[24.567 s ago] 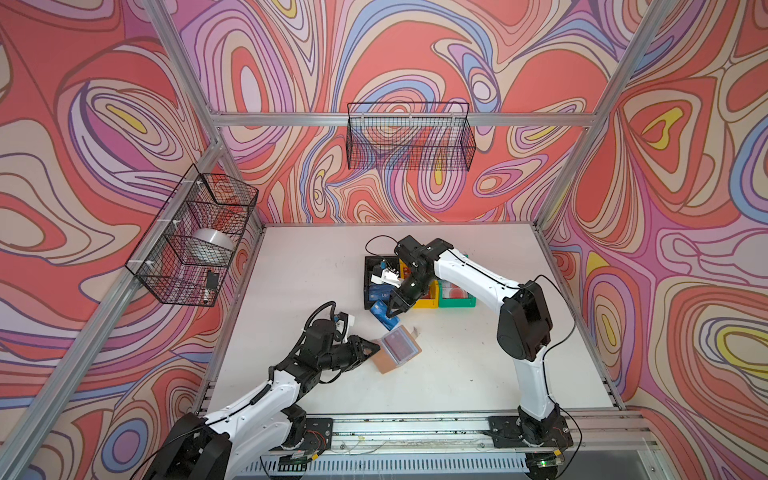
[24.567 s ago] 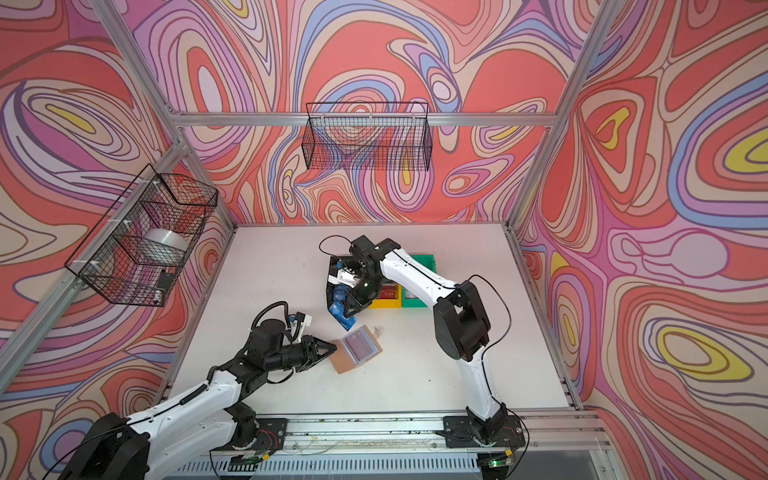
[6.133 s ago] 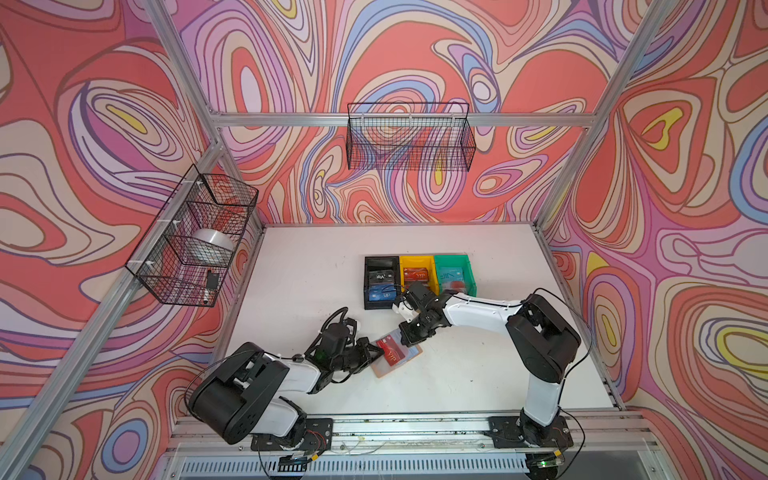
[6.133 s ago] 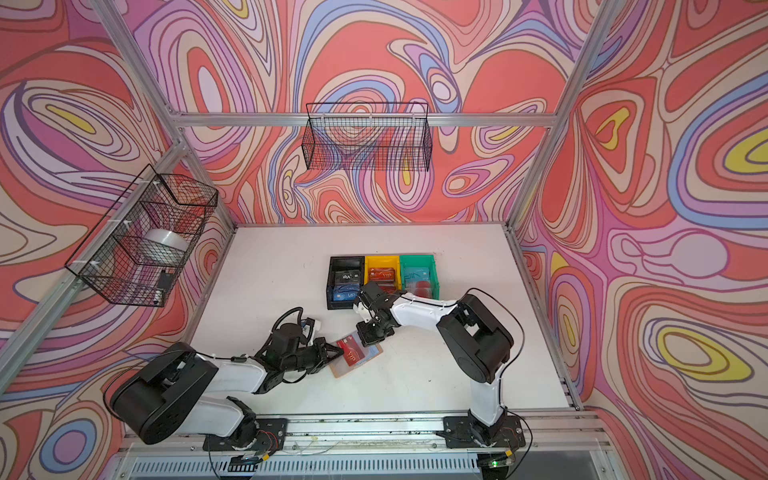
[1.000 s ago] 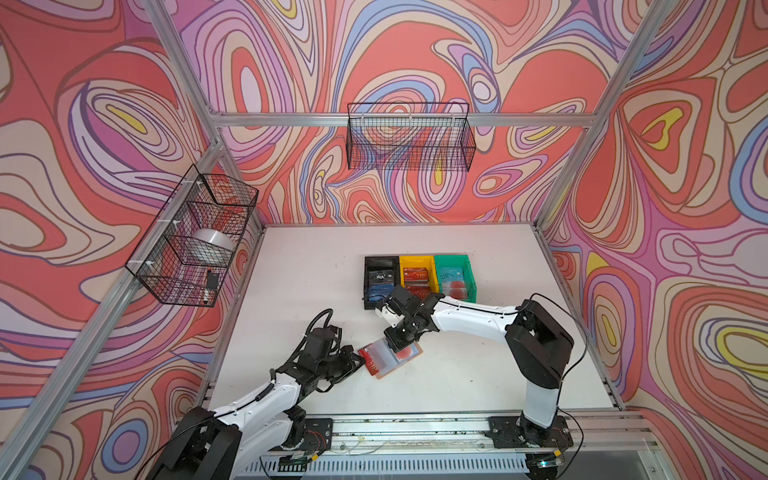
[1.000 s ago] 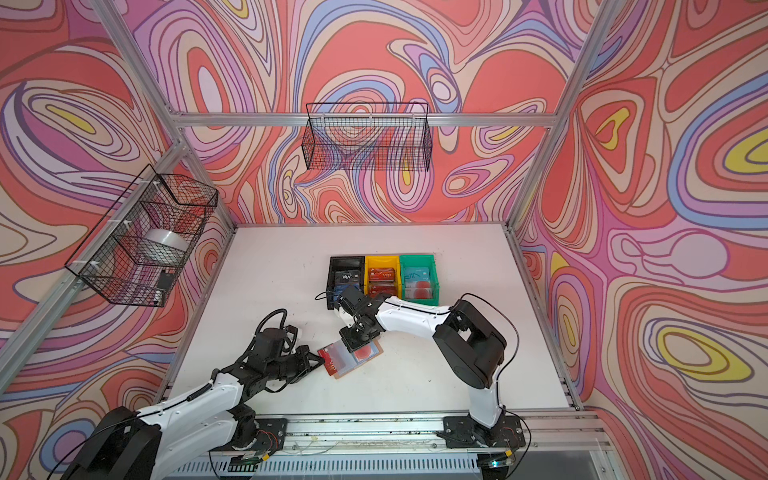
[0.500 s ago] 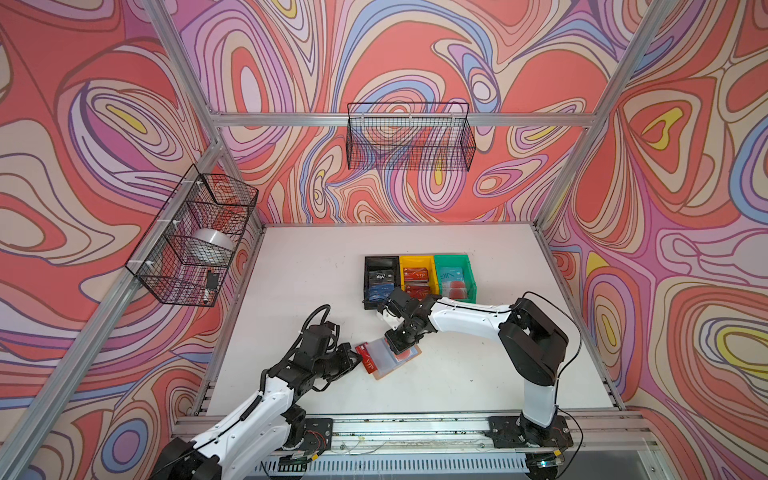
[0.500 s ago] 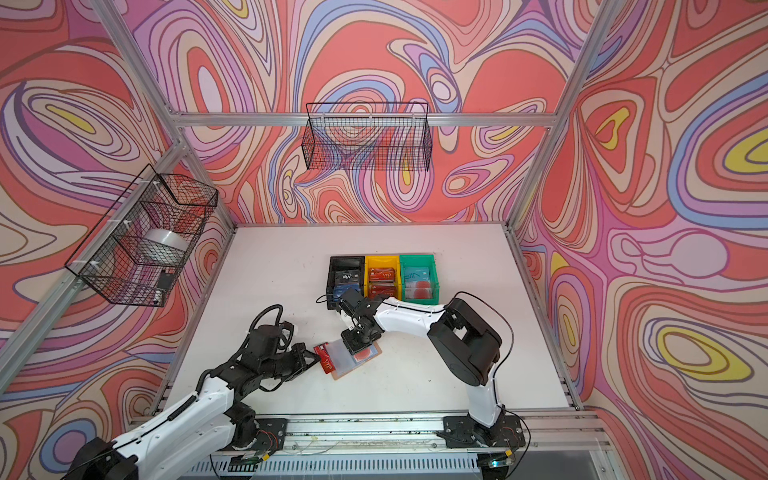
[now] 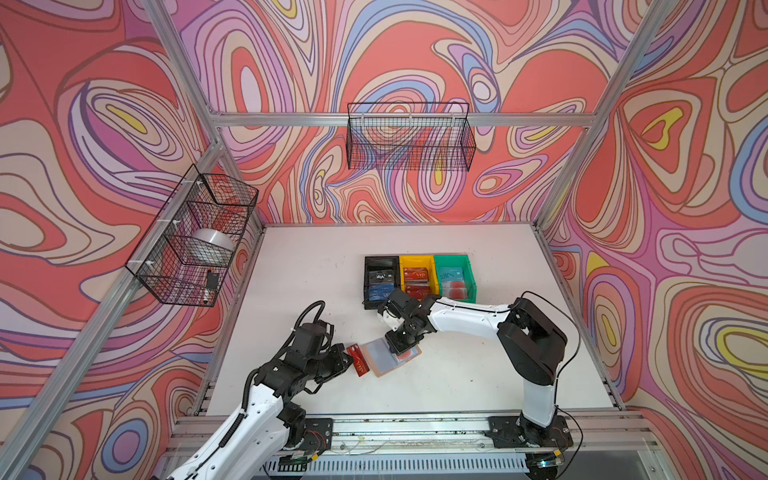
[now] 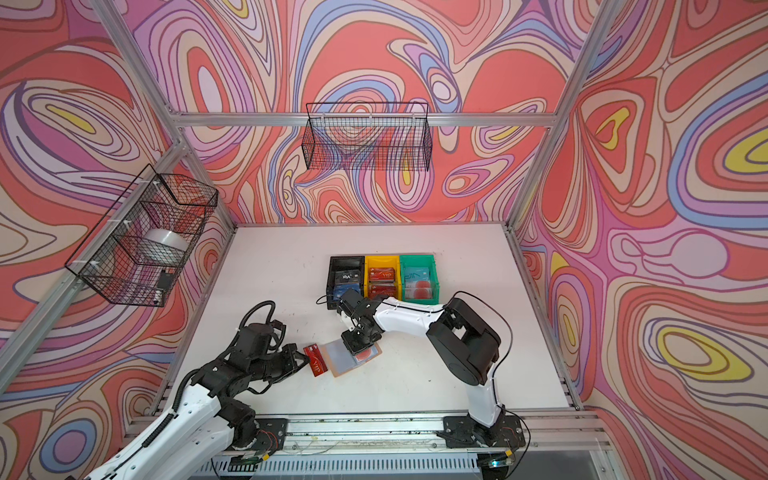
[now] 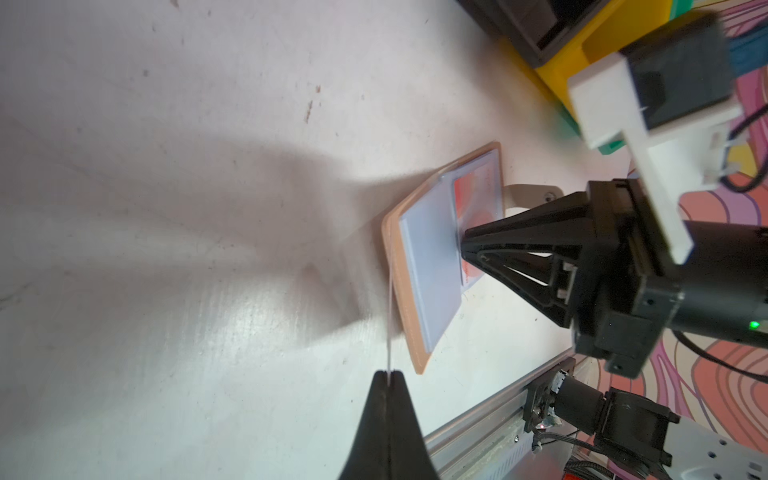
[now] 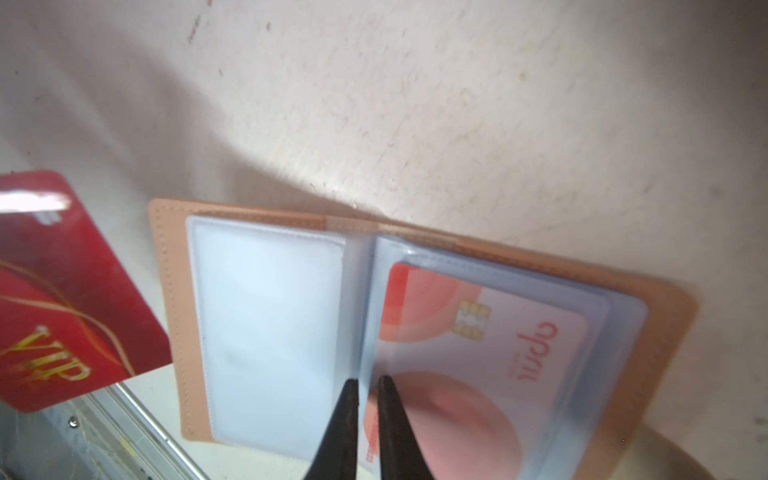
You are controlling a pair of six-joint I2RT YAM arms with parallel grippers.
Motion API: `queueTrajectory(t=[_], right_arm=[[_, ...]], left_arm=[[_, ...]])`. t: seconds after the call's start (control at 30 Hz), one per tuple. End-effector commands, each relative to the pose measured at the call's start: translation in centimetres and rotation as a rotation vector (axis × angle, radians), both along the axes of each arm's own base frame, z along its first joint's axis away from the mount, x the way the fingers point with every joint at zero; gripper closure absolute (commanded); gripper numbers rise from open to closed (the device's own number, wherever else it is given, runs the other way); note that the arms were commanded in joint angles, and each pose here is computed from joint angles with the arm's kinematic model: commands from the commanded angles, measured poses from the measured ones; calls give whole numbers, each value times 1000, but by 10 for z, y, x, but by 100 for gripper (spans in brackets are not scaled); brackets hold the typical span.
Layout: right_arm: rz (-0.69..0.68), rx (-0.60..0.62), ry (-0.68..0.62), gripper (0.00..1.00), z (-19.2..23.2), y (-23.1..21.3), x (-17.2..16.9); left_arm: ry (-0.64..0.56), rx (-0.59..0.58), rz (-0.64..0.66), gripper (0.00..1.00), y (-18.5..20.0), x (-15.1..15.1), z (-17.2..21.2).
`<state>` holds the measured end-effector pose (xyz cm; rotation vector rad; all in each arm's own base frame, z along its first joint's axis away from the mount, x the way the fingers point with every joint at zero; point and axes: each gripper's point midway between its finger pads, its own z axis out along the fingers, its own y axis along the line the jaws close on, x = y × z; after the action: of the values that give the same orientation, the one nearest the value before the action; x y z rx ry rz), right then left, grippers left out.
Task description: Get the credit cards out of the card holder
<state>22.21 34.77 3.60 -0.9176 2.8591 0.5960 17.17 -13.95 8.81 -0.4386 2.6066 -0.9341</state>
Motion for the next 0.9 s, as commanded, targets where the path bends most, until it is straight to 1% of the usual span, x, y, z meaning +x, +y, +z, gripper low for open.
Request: queueTrajectory(t=[0.0,0.1,0.17,0.2,0.37,0.43,0.53,0.73,0.87], right_arm=[[14,72,-54,82,46,7,5],[29,145,-40,77,67,12,2],[38,206,-22,72,85,11,2],[41,242,-13,71,93,10,2],[58,398,77,67,121,0,8],[74,430,110,65,123,-3,8],[100,471,166,62,124,-4,4],[117,505,174,59,121,1,4],[121,501,184,58,116,2,4]], left_arm=[[24,67,-6,98,11,-10,3],[-1,45,-13,99,8,-7,11],[-31,1,-34,99,0,-3,14],[-51,-31,-51,99,-6,-1,17],[-218,-283,-149,100,-43,14,47],[-255,-330,-174,100,-50,18,57],[-290,-370,-209,100,-58,20,67],[-337,-440,-238,100,-66,24,82],[-365,-491,-234,100,-69,27,88]])
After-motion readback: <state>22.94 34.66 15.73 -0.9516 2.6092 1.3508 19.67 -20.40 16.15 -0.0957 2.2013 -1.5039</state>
